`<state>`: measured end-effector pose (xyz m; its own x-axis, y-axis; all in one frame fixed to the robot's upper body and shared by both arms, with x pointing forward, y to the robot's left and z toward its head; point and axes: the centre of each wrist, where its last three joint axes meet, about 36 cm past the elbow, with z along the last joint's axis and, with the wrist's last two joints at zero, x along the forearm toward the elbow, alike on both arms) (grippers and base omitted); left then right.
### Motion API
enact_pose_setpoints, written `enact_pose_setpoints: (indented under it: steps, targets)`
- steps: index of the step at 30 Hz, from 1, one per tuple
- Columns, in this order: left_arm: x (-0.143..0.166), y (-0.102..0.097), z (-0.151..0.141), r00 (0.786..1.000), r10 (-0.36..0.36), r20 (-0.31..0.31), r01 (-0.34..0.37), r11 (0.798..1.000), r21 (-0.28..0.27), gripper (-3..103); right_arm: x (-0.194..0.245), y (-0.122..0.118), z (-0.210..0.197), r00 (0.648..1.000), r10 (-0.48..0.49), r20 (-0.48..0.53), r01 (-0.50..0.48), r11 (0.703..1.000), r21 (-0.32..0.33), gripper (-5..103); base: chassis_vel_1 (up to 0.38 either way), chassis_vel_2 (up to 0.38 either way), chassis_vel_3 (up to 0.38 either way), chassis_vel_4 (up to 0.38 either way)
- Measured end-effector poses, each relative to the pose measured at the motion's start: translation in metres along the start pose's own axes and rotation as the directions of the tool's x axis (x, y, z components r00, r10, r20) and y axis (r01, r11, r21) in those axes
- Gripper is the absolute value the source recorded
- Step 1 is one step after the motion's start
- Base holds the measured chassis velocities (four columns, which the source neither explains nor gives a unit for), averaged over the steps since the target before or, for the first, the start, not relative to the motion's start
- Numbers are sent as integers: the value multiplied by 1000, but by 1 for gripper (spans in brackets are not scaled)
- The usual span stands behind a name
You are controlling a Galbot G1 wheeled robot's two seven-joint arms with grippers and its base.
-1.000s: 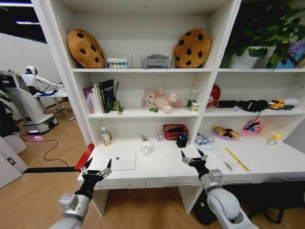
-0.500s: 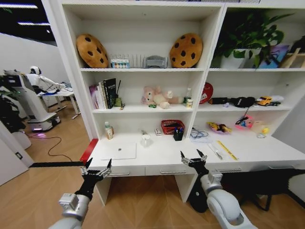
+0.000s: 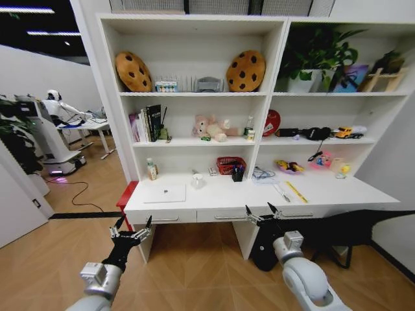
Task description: Organize the objects on the table.
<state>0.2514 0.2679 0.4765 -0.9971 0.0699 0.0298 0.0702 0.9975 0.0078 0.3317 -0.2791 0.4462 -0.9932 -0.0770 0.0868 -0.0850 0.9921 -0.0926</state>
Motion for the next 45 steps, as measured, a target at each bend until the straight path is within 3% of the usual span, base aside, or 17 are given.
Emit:
enact_pose_setpoints:
  steps: [12, 26, 32, 34, 35, 37, 45]
  targets:
    - [0, 0, 0, 1000, 1, 0, -1, 1000, 0, 100, -4, -2, 8, 999, -17, 41, 15, 999, 37, 100, 211, -232, -198, 230]
    - [0, 0, 0, 1000, -2, 0, 2, 1000, -1, 100, -3, -16, 15, 999, 4, 48, -8, 997, 74, 100, 4, 15, -13, 3]
    - [-9, 3, 26, 991, -126, 50, 127, 992, -11, 100, -3, -17, 16, 999, 8, 45, -12, 997, 81, 100, 0, 0, 0, 0]
    - [-18, 1, 53, 967, -238, 87, 240, 971, -17, 100, -3, -17, 16, 999, 8, 44, -12, 997, 81, 100, 0, 0, 0, 0]
    - [-18, 1, 53, 967, -238, 87, 240, 971, -17, 100, -3, -17, 16, 999, 8, 44, -12, 997, 81, 100, 0, 0, 0, 0]
    - [-24, -4, 74, 944, -311, 108, 315, 949, -17, 100, -3, -17, 16, 999, 8, 43, -12, 997, 81, 100, 0, 0, 0, 0]
    - [-26, -6, 80, 937, -329, 115, 333, 943, -18, 100, -3, -17, 16, 999, 8, 42, -12, 997, 81, 100, 0, 0, 0, 0]
